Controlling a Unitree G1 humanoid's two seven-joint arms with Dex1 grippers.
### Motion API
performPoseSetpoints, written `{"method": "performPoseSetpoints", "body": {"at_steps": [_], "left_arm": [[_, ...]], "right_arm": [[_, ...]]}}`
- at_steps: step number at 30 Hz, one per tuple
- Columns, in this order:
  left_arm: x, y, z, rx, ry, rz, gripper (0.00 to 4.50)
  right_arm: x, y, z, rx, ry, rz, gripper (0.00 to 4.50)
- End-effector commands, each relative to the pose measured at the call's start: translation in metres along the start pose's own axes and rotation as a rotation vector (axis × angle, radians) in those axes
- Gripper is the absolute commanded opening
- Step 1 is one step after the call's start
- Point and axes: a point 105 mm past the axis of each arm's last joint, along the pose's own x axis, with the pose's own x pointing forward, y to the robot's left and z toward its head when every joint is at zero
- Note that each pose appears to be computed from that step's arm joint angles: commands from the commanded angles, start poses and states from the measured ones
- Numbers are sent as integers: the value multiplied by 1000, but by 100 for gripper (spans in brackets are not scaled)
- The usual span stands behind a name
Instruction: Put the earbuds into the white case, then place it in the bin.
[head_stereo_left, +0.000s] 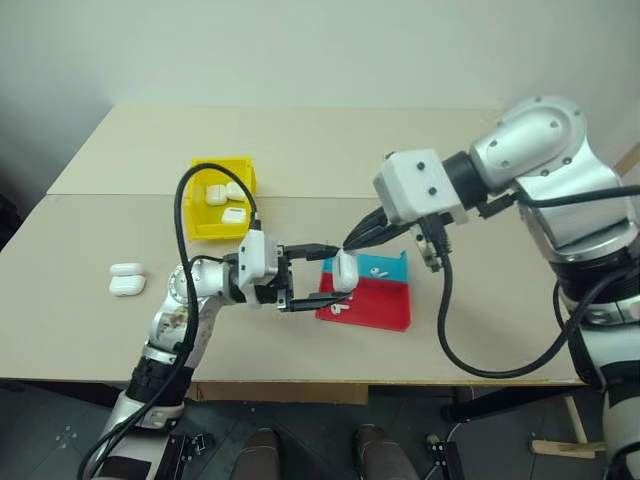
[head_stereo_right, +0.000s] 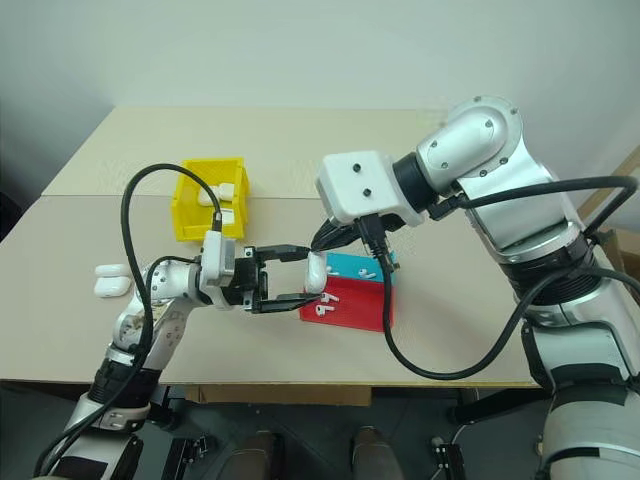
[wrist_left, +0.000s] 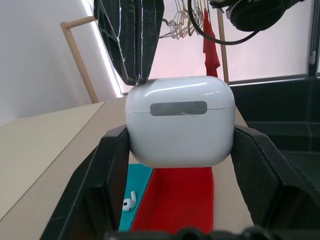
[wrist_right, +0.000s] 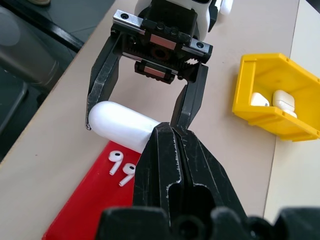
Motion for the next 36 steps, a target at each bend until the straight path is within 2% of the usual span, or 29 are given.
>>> {"method": "performPoseSetpoints", "body": {"at_steps": [1, 6, 9, 13, 15, 18, 24, 32, 34, 36], "left_arm": [[3, 5, 23, 84, -67, -5, 278], [2, 6, 21, 86, -62, -2, 278], [1, 5, 20, 85, -66, 6, 278], [-3, 4, 29, 73, -137, 42, 278], [-7, 2, 35, 63, -177, 62, 278], [-15, 2, 40, 41, -167, 131, 278], [-41, 36, 38, 69, -33, 507, 278], [-93, 125, 34, 191, 117, 1262, 278], [-107, 146, 22, 117, 281, 1367, 278], [-115, 155, 14, 99, 360, 1386, 278]], "right_arm": [[-7, 3, -1, -27, 21, 0, 3], [-18, -9, 7, -4, -28, -73, 3], [-33, -22, 17, 27, -100, -147, 3], [-59, -37, 23, 94, -241, -295, 3], [-70, -37, 21, 103, -332, -380, 3], [-75, -31, -1, 186, -328, -500, 3], [-71, 0, -40, 411, -325, -689, 3], [-58, 27, -63, 616, -311, -798, 3], [-51, 35, -72, 647, -241, -774, 3], [-48, 38, -73, 635, -204, -759, 3]]}}
